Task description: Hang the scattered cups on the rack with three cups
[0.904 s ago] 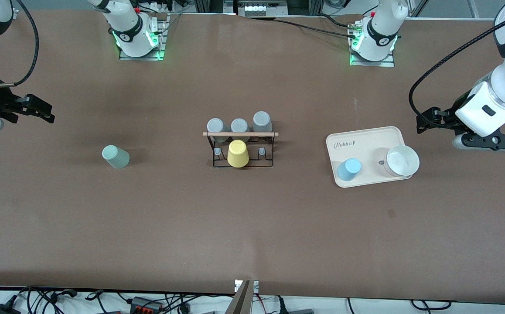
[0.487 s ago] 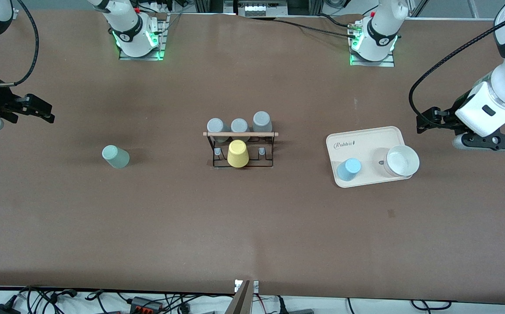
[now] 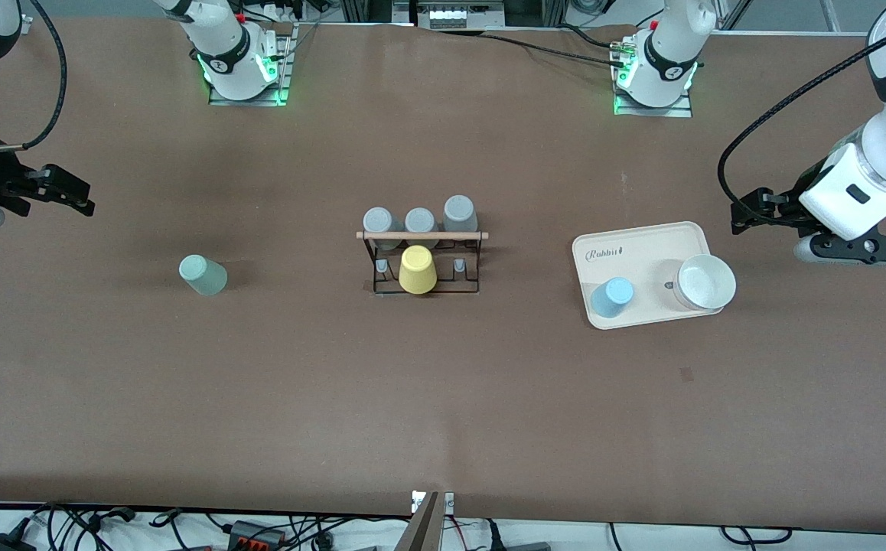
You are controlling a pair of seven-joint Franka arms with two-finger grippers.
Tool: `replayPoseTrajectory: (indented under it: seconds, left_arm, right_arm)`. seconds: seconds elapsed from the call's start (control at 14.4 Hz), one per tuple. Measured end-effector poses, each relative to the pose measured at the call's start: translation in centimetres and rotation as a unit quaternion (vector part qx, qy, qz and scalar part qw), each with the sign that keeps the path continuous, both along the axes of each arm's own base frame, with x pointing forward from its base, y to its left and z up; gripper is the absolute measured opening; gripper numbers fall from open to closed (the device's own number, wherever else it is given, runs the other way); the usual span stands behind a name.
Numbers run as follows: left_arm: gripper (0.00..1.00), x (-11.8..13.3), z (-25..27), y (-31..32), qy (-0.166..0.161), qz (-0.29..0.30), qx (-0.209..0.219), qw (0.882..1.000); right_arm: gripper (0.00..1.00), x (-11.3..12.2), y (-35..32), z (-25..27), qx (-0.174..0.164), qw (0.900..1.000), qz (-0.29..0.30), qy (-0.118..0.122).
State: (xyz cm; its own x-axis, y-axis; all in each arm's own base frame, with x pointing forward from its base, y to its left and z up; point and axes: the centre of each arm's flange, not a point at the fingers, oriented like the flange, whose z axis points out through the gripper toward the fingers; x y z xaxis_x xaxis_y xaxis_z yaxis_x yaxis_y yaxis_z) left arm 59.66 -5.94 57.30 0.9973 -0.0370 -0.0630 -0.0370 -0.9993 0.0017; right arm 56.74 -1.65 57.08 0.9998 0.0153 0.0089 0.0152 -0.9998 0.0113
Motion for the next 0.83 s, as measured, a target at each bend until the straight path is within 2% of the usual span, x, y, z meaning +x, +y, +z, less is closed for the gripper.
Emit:
replayPoseTrajectory:
  seconds: [0.83]
  left_arm:
    - [1.00,0.06,-0.67,0.10,0.007,0.001,0.001,1.000]
  right_arm:
    - [1.00,0.00,0.00,0.00,0.000,1.000,0.000,0.000]
